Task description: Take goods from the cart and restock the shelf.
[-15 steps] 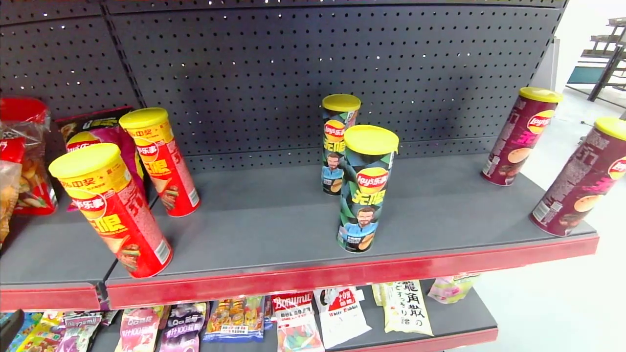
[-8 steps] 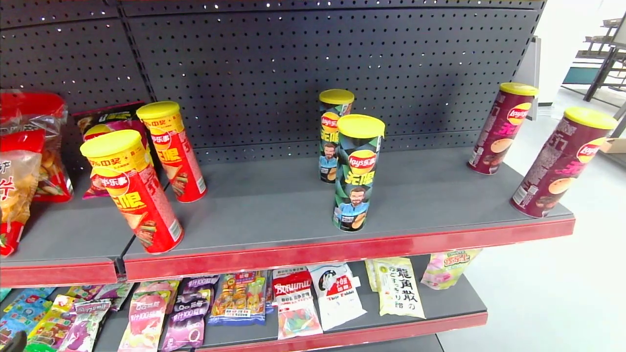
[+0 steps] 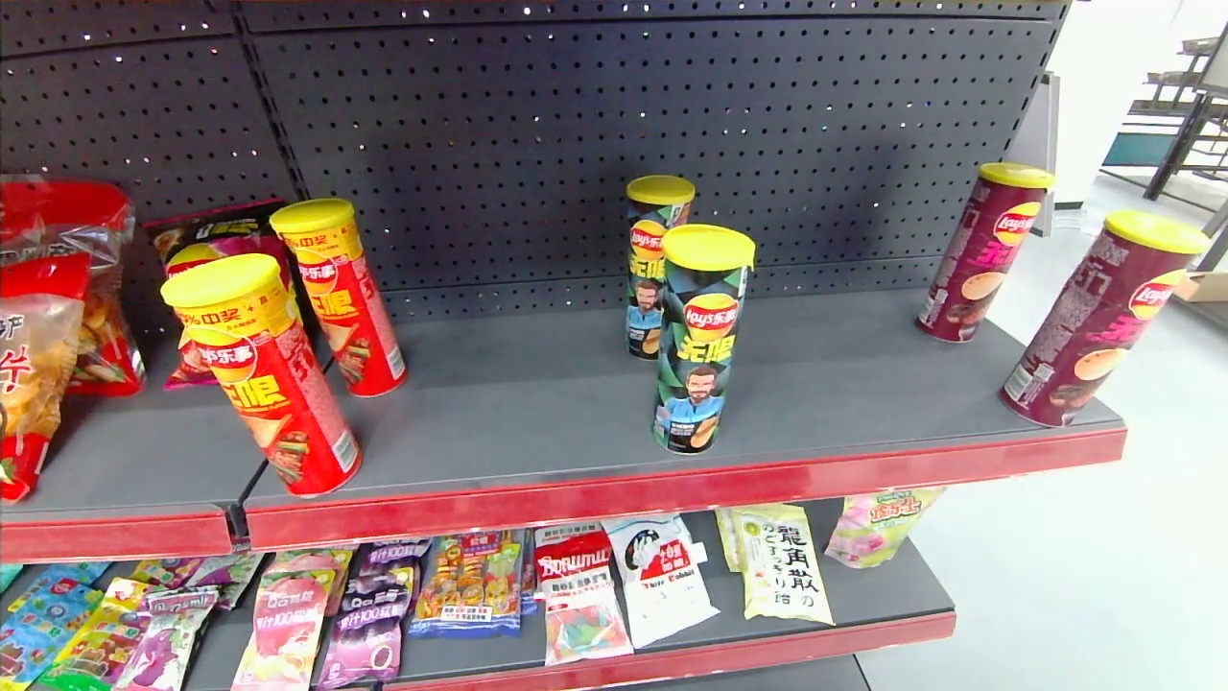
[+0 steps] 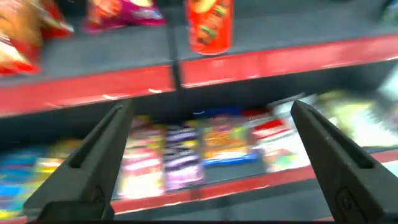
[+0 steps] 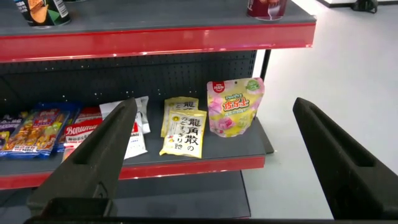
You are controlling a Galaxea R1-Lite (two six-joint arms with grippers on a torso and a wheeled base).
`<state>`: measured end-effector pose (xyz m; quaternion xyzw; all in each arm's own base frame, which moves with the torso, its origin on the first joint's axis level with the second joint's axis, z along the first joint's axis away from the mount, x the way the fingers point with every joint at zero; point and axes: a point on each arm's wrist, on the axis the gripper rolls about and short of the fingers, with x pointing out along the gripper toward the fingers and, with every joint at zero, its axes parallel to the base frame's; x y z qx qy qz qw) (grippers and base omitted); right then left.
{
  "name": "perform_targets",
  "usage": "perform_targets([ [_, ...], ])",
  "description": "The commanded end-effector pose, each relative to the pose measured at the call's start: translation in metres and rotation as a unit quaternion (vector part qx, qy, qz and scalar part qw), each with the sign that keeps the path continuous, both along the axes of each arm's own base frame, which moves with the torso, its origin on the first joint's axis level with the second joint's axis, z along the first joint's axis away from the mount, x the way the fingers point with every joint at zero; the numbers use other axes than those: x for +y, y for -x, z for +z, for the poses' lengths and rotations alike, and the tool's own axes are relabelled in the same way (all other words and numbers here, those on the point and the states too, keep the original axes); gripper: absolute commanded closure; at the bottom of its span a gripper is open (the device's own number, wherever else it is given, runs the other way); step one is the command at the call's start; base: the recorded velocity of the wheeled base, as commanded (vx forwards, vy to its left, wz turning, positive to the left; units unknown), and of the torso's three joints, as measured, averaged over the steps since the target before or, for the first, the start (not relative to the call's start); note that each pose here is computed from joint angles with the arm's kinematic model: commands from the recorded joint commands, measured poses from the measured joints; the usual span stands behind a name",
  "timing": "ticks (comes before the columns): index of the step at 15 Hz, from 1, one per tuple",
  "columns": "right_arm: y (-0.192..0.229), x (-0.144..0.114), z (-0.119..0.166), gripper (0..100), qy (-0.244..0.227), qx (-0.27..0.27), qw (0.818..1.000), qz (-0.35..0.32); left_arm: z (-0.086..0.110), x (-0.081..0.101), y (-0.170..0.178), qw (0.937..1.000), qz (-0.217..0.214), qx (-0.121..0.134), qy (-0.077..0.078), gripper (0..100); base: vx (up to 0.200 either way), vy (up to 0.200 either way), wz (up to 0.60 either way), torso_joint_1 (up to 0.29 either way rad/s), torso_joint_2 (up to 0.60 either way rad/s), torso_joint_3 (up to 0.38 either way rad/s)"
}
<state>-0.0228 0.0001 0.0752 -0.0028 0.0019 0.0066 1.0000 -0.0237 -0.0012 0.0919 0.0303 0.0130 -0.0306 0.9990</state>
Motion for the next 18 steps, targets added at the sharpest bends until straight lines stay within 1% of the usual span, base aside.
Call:
perform_targets([
  [1, 0.0, 0.0, 0.0, 0, 0.0, 0.0, 1.0, 0.0, -0.016, -0.001, -0.001, 0.9993, -0.01, -0.008, 0.035, 0, 0.0, 0.0, 0.0, 0.0, 0.0, 0.0],
  [4, 0.0, 0.0, 0.0, 0, 0.003, 0.0, 1.0, 0.0, -0.016, -0.001, -0.001, 0.9995, -0.007, -0.009, 0.029, 0, 0.0, 0.0, 0.0, 0.0, 0.0, 0.0],
  [6, 0.0, 0.0, 0.0, 0, 0.004, 0.0, 1.0, 0.001, -0.016, -0.001, -0.001, 0.9995, -0.007, -0.009, 0.029, 0, 0.0, 0.0, 0.0, 0.0, 0.0, 0.0],
  [7, 0.001, 0.001, 0.003, 0, 0.01, -0.006, 1.0, 0.013, -0.016, -0.001, -0.001, 0.9995, -0.007, -0.008, 0.029, 0, 0.0, 0.0, 0.0, 0.0, 0.0, 0.0],
  [8, 0.004, 0.002, 0.032, 0, 0.011, -0.029, 0.998, 0.05, -0.016, -0.001, -0.001, 0.9995, -0.007, -0.008, 0.029, 0, 0.0, 0.0, 0.0, 0.0, 0.0, 0.0],
  [9, -0.005, 0.002, 0.078, 0, 0.001, -0.02, 0.998, 0.062, -0.016, -0.001, -0.001, 0.9995, -0.007, -0.008, 0.029, 0, 0.0, 0.0, 0.0, 0.0, 0.0, 0.0],
  [10, -0.01, 0.003, 0.105, 0, -0.003, -0.025, 0.996, 0.085, -0.016, -0.001, -0.001, 0.9995, -0.007, -0.01, 0.029, 0, 0.0, 0.0, 0.0, 0.0, 0.0, 0.0],
  [11, -0.015, 0.004, 0.113, 0, 0.008, -0.02, 0.993, 0.119, -0.016, -0.001, -0.001, 0.9995, -0.007, -0.009, 0.029, 0, 0.0, 0.0, 0.0, 0.0, 0.0, 0.0],
  [12, -0.029, 0.006, 0.115, 0, 0.036, 0.009, 0.987, 0.154, -0.016, -0.001, -0.001, 0.9995, -0.007, -0.008, 0.029, 0, 0.0, 0.0, 0.0, 0.0, 0.0, 0.0],
  [14, -0.067, 0.01, 0.136, 0, 0.041, 0.056, 0.983, 0.168, -0.016, -0.001, -0.001, 0.9995, -0.007, -0.009, 0.029, 0, 0.0, 0.0, 0.0, 0.0, 0.0, 0.0],
  [15, -0.087, 0.013, 0.139, 0, 0.046, 0.08, 0.977, 0.19, -0.016, -0.001, -0.001, 0.9995, -0.007, -0.009, 0.029, 0, 0.0, 0.0, 0.0, 0.0, 0.0, 0.0],
  [16, -0.109, 0.02, 0.137, 0, 0.055, 0.105, 0.969, 0.217, -0.016, -0.001, -0.001, 0.9995, -0.006, -0.009, 0.029, 0, 0.0, 0.0, 0.0, 0.0, 0.0, 0.0],
  [17, -0.128, 0.028, 0.133, 0, 0.053, 0.126, 0.962, 0.236, -0.016, -0.001, -0.001, 0.9995, -0.007, -0.009, 0.029, 0, 0.0, 0.0, 0.0, 0.0, 0.0, 0.0],
  [18, -0.128, 0.028, 0.133, 0, 0.053, 0.126, 0.962, 0.236, -0.016, -0.001, -0.001, 0.9995, -0.007, -0.009, 0.029, 0, 0.0, 0.0, 0.0, 0.0, 0.0, 0.0],
])
